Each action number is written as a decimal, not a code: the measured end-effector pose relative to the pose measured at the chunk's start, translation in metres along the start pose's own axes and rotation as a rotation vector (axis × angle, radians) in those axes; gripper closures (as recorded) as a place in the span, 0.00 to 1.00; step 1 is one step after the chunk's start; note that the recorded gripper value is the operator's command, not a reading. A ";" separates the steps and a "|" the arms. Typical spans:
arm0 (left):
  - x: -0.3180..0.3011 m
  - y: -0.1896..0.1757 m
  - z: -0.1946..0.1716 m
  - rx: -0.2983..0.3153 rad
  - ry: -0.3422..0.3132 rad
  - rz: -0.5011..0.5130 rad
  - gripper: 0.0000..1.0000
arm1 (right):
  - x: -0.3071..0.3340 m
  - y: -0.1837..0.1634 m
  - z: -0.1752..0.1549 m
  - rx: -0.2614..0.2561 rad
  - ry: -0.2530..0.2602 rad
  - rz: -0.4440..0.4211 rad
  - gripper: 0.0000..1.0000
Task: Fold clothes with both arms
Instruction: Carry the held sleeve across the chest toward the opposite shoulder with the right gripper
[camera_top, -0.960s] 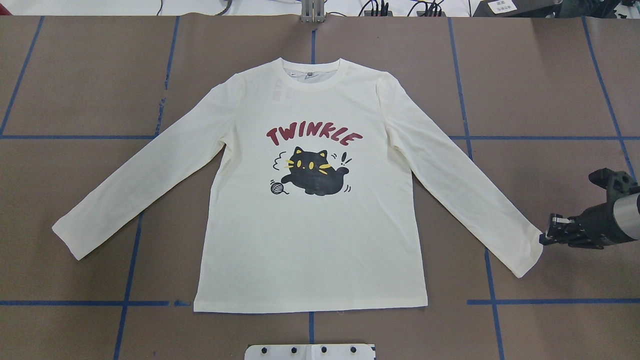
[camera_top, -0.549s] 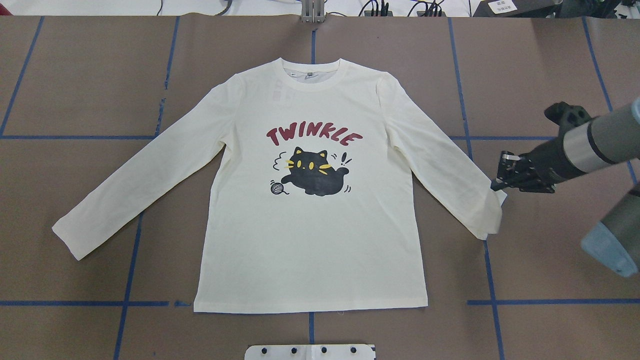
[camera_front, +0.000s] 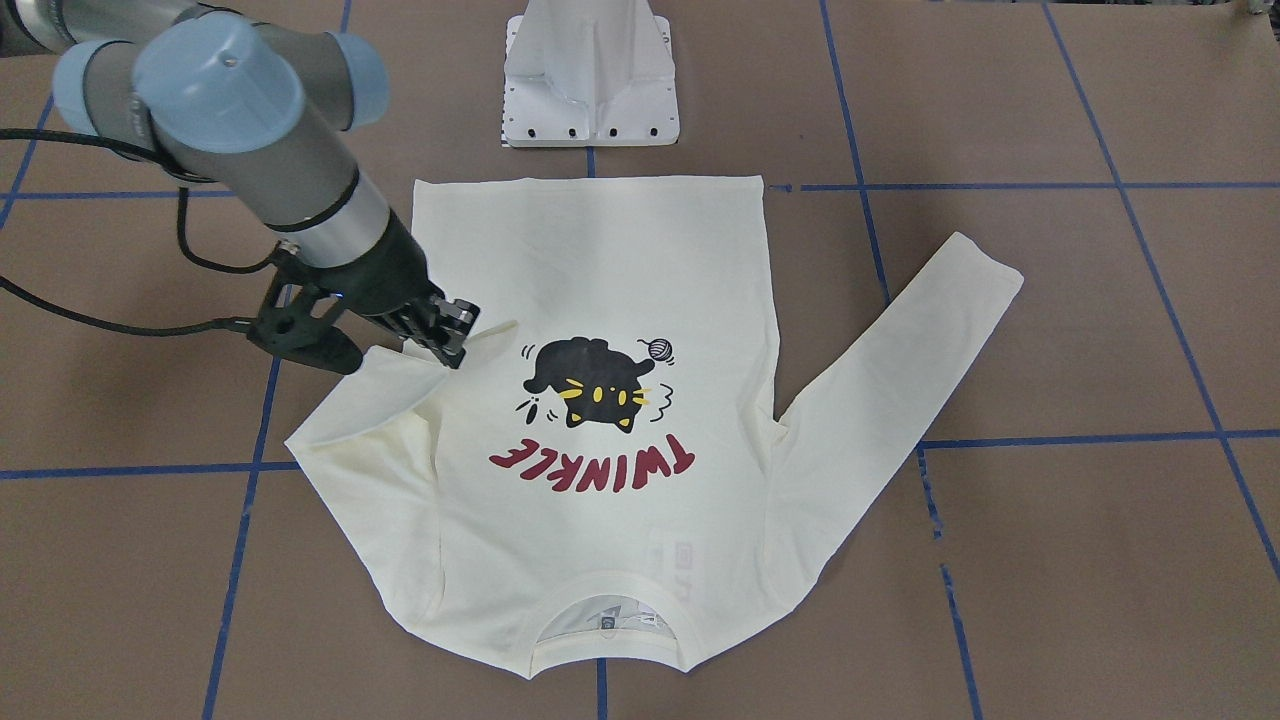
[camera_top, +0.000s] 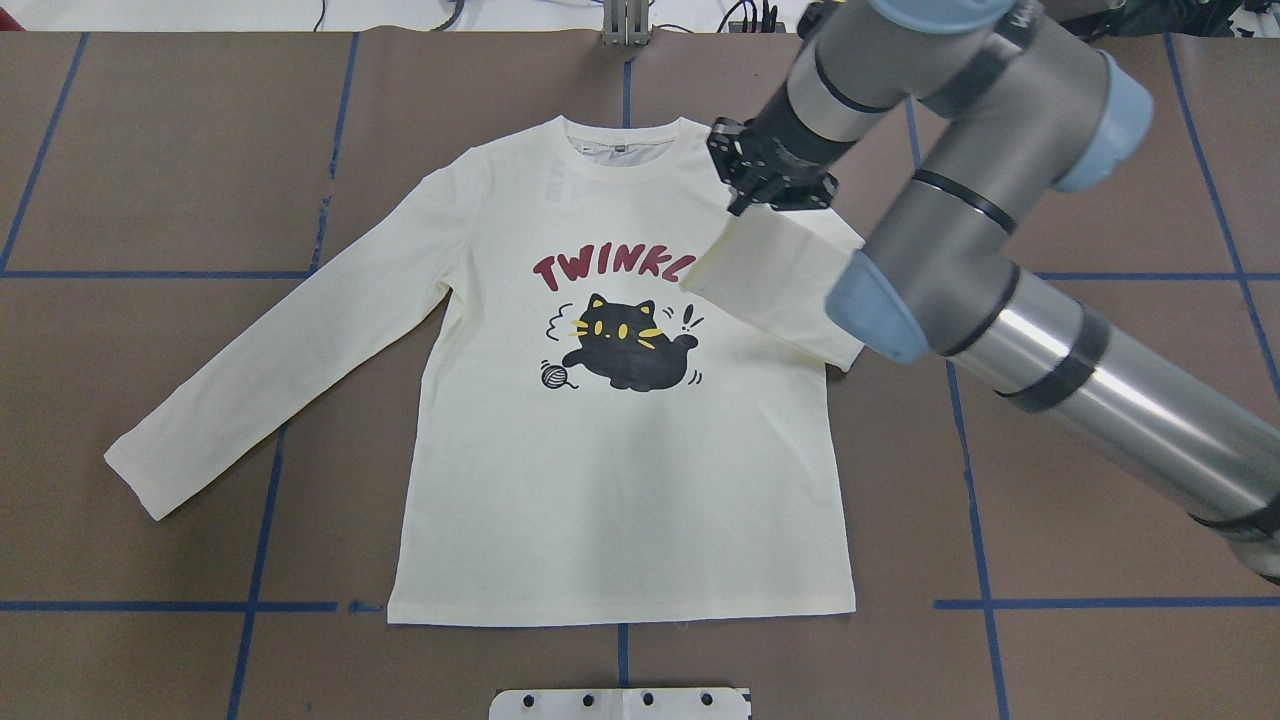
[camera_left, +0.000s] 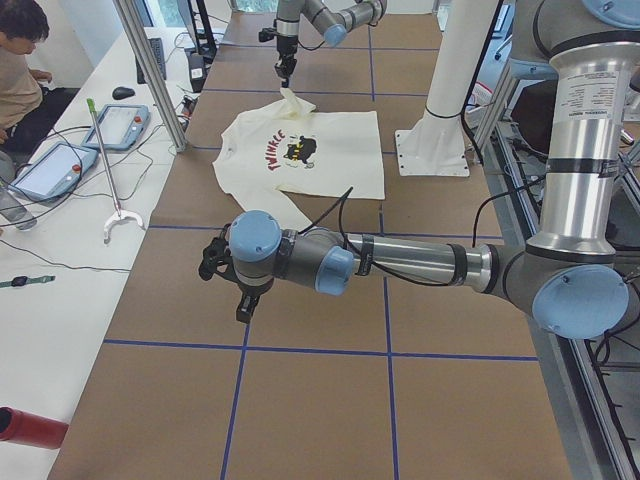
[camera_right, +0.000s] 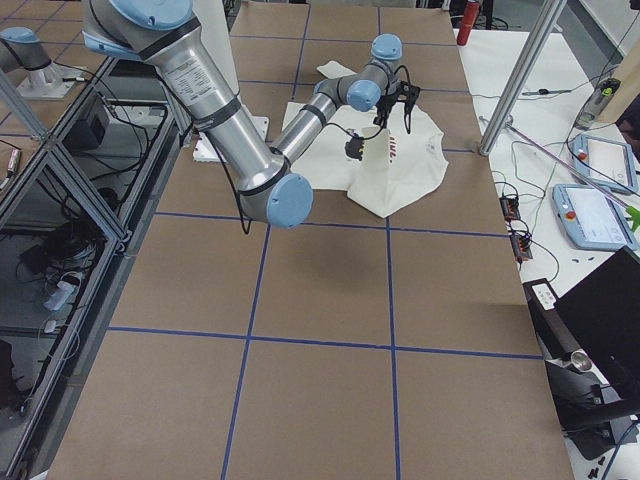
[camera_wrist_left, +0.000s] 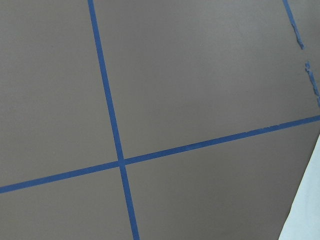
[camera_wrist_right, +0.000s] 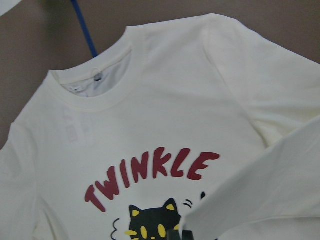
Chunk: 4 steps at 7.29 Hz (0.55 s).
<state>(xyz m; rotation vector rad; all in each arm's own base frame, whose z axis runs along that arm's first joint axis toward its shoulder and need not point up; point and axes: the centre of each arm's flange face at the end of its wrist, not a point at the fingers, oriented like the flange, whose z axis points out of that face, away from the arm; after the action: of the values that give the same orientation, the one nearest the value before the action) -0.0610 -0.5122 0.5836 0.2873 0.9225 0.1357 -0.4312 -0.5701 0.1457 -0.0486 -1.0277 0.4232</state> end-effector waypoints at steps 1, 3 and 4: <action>0.000 0.000 0.001 0.002 0.010 0.003 0.00 | -0.070 0.016 0.026 0.033 -0.009 -0.036 1.00; 0.003 0.000 0.003 0.003 0.027 0.011 0.00 | -0.165 0.089 0.088 0.099 -0.016 -0.126 1.00; 0.004 0.000 0.005 -0.001 0.031 0.013 0.00 | -0.185 0.128 0.119 0.122 -0.042 -0.172 0.69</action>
<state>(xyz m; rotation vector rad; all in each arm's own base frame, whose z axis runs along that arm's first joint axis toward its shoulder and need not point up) -0.0543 -0.5126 0.5837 0.2912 0.9510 0.1529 -0.6536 -0.5384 0.0257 0.1577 -1.0365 0.3304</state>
